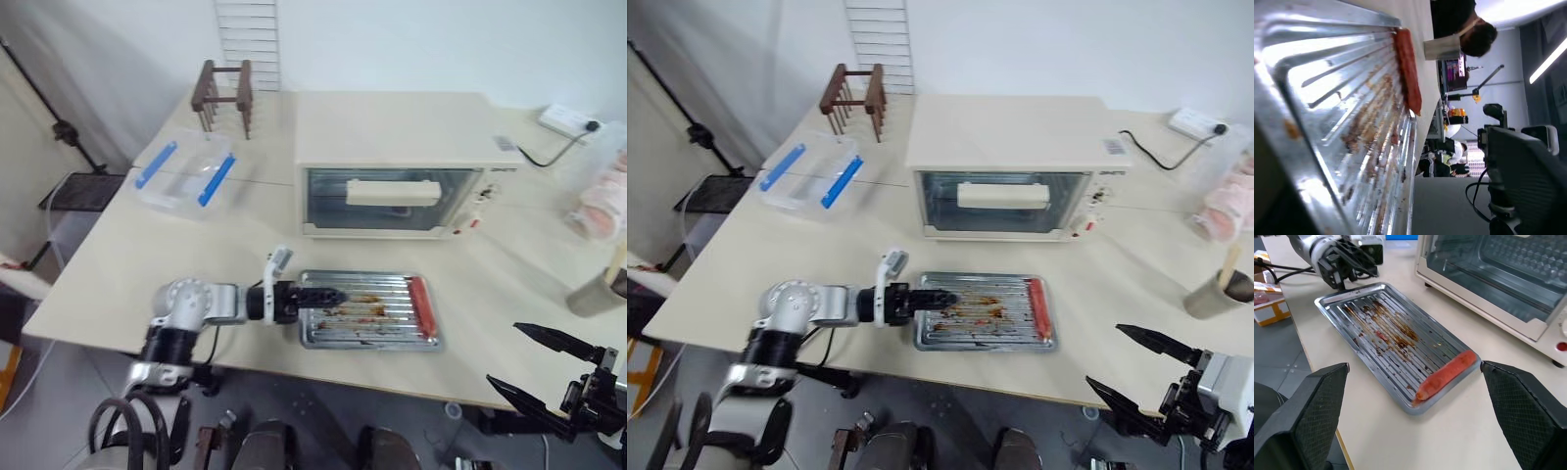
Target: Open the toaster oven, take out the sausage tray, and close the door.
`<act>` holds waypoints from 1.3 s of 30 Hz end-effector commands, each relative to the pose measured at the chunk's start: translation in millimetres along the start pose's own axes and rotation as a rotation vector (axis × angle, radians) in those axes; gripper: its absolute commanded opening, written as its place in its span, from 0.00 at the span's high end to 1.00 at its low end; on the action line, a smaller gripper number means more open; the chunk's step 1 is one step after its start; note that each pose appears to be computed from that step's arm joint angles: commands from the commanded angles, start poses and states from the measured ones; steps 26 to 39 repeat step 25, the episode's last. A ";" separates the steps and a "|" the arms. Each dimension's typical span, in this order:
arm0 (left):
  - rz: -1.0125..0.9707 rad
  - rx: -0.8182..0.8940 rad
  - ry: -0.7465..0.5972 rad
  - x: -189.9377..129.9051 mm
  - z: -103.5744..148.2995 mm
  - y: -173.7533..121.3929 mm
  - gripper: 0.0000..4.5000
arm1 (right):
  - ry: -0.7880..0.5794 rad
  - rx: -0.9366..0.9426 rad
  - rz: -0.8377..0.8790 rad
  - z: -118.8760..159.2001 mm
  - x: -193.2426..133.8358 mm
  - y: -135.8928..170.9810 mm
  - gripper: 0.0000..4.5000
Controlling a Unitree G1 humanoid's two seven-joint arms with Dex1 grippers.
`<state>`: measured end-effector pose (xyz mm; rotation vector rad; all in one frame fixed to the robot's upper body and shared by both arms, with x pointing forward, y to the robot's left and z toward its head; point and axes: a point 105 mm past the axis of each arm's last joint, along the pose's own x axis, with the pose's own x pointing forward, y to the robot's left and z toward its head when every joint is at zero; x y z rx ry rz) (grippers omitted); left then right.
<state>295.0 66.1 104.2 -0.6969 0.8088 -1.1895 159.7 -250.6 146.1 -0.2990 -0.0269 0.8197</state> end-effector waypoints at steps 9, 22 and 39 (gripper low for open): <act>0.295 0.772 -0.130 -145.8 6.1 11.3 0.01 | -0.049 -0.071 0.112 -5.6 18.4 -10.8 0.00; 0.441 1.239 -0.181 -199.1 0.7 -17.5 0.01 | -0.162 -0.084 0.197 12.3 41.0 -31.0 0.00; 0.439 1.226 -0.171 -198.3 -2.5 -18.6 0.01 | -0.160 -0.080 0.192 10.5 40.6 -34.6 0.00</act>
